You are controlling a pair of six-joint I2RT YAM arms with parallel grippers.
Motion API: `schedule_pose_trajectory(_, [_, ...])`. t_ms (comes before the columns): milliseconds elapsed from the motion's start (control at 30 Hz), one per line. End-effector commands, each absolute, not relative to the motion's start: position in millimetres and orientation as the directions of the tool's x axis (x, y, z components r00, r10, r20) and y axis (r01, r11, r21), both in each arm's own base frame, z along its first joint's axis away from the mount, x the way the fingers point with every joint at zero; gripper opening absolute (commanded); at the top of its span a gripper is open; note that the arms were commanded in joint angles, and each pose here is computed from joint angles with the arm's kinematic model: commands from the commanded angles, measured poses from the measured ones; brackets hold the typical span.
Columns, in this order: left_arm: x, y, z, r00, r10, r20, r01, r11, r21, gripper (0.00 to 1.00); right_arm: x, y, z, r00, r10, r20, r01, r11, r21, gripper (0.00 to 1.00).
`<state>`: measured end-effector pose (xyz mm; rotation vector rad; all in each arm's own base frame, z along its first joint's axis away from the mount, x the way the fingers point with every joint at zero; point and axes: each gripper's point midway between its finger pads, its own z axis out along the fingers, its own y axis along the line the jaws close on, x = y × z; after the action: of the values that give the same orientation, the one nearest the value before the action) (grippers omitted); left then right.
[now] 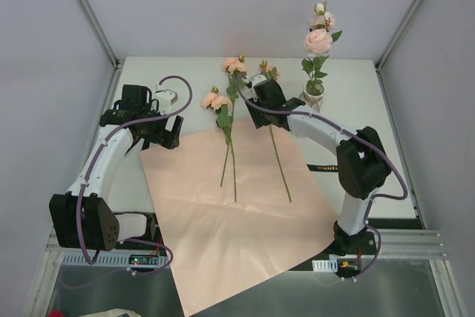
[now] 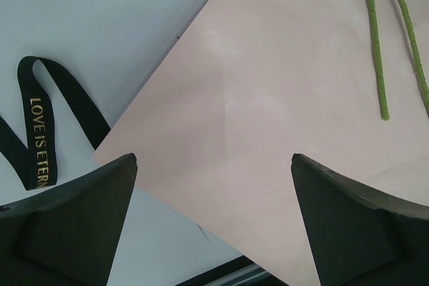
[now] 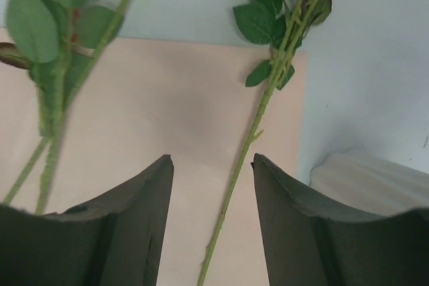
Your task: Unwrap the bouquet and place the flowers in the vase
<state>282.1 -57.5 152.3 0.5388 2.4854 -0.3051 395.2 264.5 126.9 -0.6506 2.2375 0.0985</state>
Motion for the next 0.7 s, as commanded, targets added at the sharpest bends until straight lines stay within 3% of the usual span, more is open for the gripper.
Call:
schedule_pose_trajectory(0, [278, -51, 158, -0.749, 0.31, -0.585, 0.431, 0.899, -0.076, 0.99, 413, 248, 122, -0.62, -0.341, -0.707, -0.39, 0.915, -0.1, 0.53])
schedule_pose_trajectory(667, [277, -48, 153, -0.747, 0.332, -0.576, 0.442, 0.895, -0.057, 0.99, 439, 232, 48, -0.728, -0.307, -0.613, -0.31, 0.945, -0.104, 0.48])
